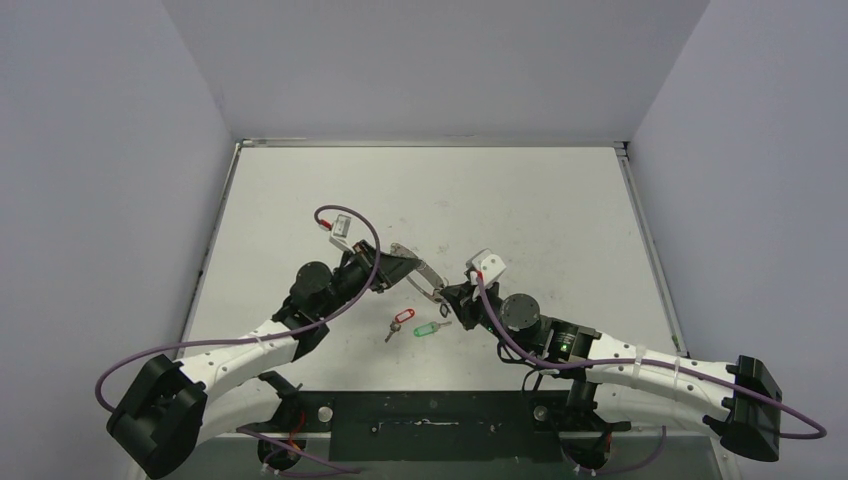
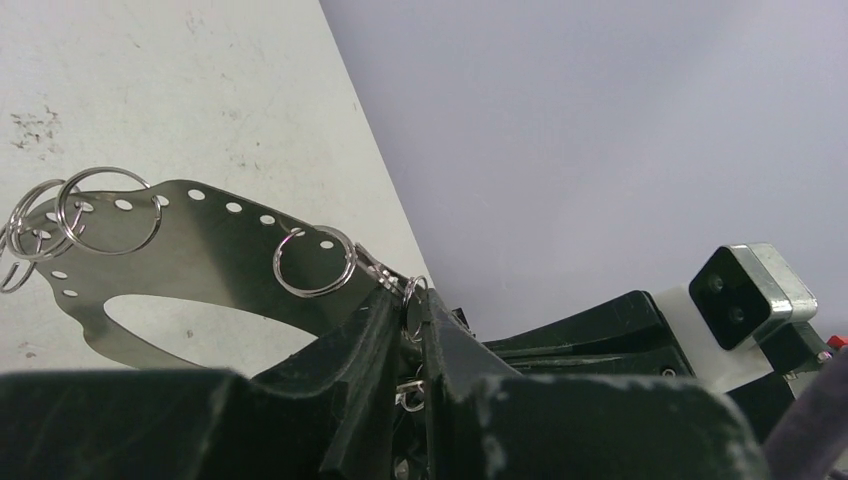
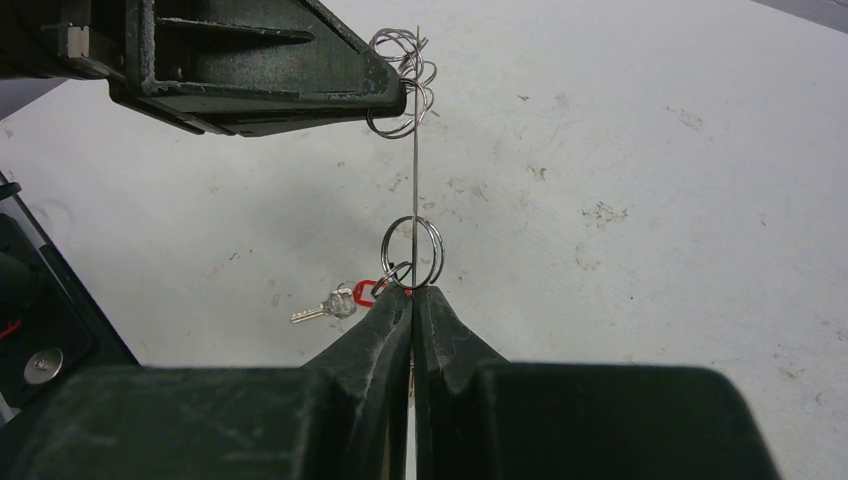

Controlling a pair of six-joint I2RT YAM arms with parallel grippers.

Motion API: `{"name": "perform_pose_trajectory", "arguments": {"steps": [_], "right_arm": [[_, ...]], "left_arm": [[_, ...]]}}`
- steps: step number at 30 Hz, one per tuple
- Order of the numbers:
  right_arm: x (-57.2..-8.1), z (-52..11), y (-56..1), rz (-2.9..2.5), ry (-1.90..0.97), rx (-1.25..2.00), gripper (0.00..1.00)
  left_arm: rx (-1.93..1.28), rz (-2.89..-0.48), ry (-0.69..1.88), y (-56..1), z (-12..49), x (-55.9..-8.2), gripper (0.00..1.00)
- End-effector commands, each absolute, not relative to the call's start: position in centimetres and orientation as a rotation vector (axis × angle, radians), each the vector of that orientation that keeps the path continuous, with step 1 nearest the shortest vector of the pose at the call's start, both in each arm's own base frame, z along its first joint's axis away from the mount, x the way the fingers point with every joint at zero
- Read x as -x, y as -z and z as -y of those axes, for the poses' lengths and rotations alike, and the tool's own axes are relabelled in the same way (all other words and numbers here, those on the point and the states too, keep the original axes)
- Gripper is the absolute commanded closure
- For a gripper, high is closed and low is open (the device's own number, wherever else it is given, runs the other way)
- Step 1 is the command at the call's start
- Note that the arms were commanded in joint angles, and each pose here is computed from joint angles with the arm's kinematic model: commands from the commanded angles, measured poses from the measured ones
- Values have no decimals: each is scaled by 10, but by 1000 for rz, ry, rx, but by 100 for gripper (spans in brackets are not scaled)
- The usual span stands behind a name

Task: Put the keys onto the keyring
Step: Adjust the keyring.

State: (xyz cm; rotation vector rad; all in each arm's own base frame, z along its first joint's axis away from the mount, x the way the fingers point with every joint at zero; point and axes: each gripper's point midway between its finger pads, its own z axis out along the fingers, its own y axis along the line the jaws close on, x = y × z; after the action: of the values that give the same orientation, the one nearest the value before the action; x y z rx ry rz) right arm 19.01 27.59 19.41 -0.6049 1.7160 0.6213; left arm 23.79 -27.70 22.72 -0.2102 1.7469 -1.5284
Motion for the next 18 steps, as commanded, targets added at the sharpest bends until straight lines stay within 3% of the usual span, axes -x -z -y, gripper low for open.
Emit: {"name": "perform_pose_trajectory", "arguments": {"steps": [1, 3, 18], "right_arm": [[-194, -283, -228, -1625, -698, 535, 100], [-194, -283, -228, -1624, -696, 536, 100], [-198, -273, -222, -1670, -564, 658, 100]], "left_arm": [[184, -1618, 1562, -256, 273, -239, 91], [175, -1619, 1566, -258, 273, -238, 100], [-81, -1905, 1360, -254, 275, -219, 100]]}}
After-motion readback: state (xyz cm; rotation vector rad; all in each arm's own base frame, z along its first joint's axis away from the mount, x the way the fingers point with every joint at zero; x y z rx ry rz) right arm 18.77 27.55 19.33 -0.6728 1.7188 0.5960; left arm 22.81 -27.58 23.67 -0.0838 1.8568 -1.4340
